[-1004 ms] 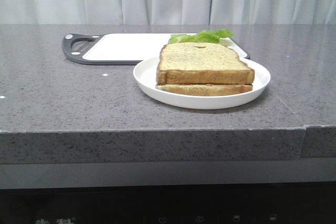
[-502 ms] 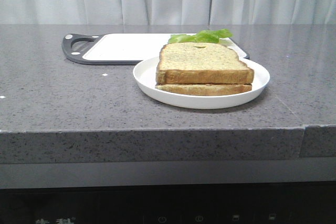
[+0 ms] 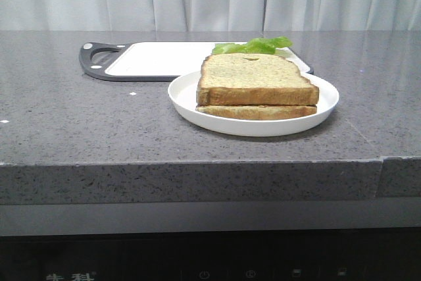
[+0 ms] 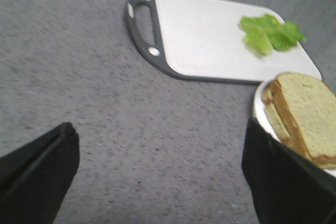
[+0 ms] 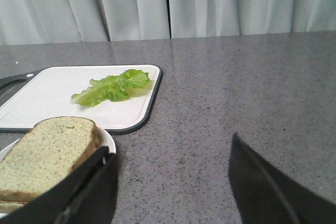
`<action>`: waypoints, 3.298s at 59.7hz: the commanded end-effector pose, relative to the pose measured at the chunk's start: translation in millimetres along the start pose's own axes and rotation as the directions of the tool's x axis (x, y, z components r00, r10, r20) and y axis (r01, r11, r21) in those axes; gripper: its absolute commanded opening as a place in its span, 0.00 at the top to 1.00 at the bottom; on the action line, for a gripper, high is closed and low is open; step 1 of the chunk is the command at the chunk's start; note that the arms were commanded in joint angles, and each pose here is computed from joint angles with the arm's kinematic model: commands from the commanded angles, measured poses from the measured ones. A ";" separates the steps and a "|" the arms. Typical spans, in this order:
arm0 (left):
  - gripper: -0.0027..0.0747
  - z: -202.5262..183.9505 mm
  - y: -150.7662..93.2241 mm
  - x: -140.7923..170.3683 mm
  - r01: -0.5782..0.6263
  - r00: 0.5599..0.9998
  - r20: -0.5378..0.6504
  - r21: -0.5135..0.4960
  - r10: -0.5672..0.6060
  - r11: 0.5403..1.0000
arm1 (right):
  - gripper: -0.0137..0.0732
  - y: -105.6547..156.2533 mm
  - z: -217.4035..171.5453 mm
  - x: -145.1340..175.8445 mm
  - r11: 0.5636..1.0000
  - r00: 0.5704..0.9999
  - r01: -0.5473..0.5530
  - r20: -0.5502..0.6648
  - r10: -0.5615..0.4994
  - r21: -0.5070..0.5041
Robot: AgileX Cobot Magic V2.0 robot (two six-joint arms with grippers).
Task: Left arm grabs bread, right arm adds lettuce
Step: 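Lower the left gripper onto the top bread slice and pinch it, then lift the top bread slice off the plate with the left gripper, then reach the right gripper to the lettuce leaf and grasp it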
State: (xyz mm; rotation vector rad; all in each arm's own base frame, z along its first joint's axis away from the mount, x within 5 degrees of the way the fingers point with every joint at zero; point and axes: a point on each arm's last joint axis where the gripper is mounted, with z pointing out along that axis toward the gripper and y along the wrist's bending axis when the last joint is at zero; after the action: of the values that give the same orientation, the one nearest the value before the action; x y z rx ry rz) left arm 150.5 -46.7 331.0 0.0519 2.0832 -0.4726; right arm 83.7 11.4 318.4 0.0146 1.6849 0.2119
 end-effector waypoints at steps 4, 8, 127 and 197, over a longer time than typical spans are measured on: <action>0.17 33.1 -32.8 -29.6 -0.003 0.999 -0.050 0.132 0.010 0.991 | 0.29 1.1 -1.2 -18.0 1.000 0.995 0.013 0.099 -0.013 0.004; 0.17 55.1 -52.7 -36.0 -0.030 0.994 -0.101 0.188 0.050 0.982 | 0.29 1.1 -1.2 -17.7 1.000 0.995 0.013 0.095 -0.013 0.004; 0.99 114.5 -118.6 -83.9 -0.290 0.955 0.006 0.238 0.297 0.927 | 0.29 0.2 4.4 -17.2 0.999 0.996 0.037 0.076 -0.038 0.014; 0.99 -32.9 -17.8 -38.8 -0.225 0.909 0.351 -0.039 0.224 0.974 | 0.30 76.7 386.1 -31.7 0.932 0.828 0.252 -0.441 -0.347 -0.260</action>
State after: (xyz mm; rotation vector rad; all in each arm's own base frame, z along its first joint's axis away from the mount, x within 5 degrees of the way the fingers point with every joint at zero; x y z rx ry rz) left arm 140.7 -46.8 366.6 0.2296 1.8087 -0.2942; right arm 453.6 131.5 283.0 -0.4862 2.2406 0.1569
